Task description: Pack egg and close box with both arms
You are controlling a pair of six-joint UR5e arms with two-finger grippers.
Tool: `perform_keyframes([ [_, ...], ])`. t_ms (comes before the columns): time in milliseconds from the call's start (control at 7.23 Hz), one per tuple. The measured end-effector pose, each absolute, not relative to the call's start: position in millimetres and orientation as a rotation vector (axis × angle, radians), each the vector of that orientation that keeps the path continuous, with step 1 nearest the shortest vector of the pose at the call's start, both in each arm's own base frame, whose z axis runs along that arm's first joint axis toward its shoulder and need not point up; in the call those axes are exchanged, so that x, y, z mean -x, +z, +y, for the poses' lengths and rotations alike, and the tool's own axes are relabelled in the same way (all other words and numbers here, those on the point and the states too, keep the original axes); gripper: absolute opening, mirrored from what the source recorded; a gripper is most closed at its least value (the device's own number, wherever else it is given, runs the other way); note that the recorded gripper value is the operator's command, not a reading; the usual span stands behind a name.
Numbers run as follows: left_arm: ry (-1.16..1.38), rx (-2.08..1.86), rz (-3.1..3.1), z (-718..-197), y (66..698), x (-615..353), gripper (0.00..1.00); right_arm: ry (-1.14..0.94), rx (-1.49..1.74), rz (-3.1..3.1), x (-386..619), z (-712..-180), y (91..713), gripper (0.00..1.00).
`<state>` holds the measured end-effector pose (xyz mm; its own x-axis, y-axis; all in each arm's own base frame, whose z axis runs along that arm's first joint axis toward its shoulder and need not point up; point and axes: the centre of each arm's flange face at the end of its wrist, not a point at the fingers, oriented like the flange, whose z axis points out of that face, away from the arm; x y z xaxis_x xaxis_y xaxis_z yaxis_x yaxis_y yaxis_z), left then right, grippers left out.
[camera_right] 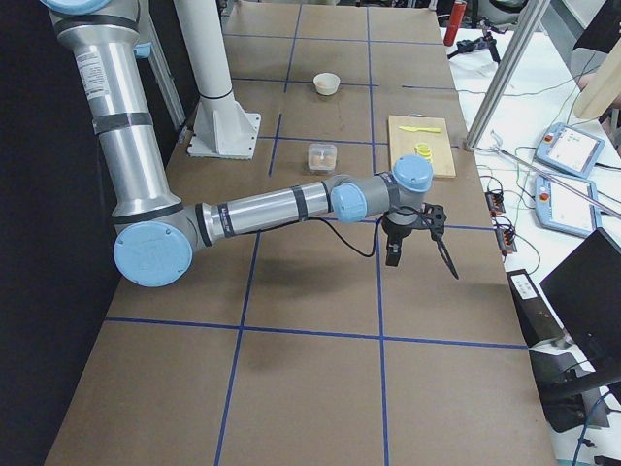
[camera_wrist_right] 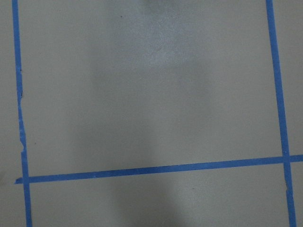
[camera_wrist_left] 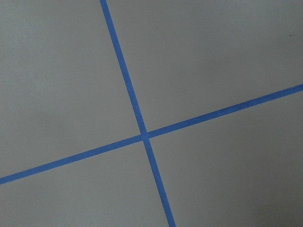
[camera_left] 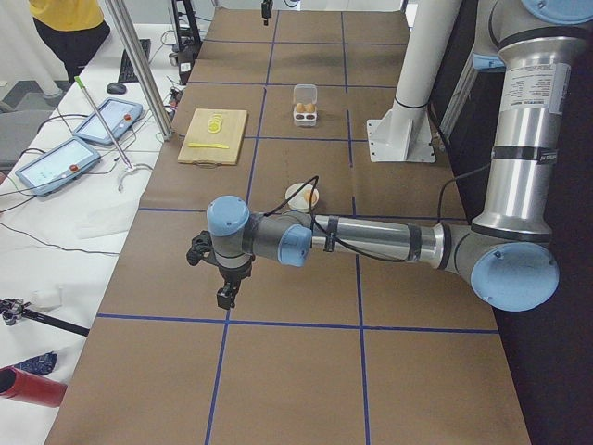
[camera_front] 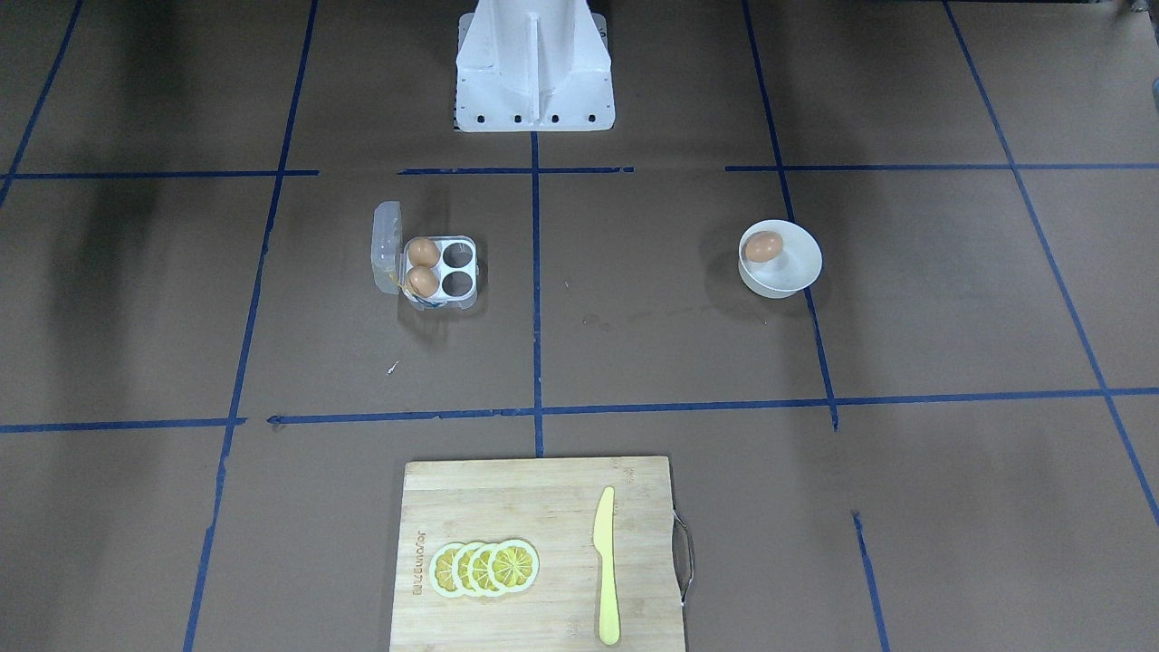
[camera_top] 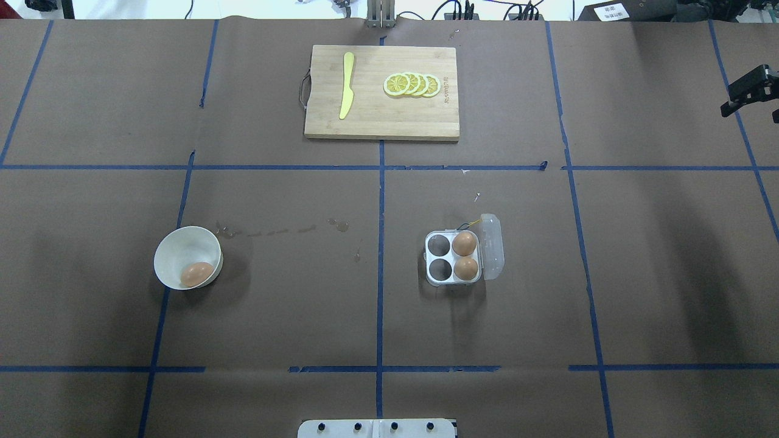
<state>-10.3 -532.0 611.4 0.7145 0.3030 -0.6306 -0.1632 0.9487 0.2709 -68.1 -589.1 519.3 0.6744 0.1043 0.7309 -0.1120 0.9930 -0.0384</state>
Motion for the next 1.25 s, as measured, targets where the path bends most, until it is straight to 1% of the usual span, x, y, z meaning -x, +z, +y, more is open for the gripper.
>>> perform_keyframes([
  [830,0.264,-0.219,0.734,-530.4,602.1,10.0,1.00,0.123,-0.008,-0.821,68.9,-589.2,519.5,1.00],
  [1245,0.357,-0.291,0.757,-532.4,558.0,-31.9,1.00,0.124,-0.018,-0.824,69.2,-587.7,520.2,1.00],
])
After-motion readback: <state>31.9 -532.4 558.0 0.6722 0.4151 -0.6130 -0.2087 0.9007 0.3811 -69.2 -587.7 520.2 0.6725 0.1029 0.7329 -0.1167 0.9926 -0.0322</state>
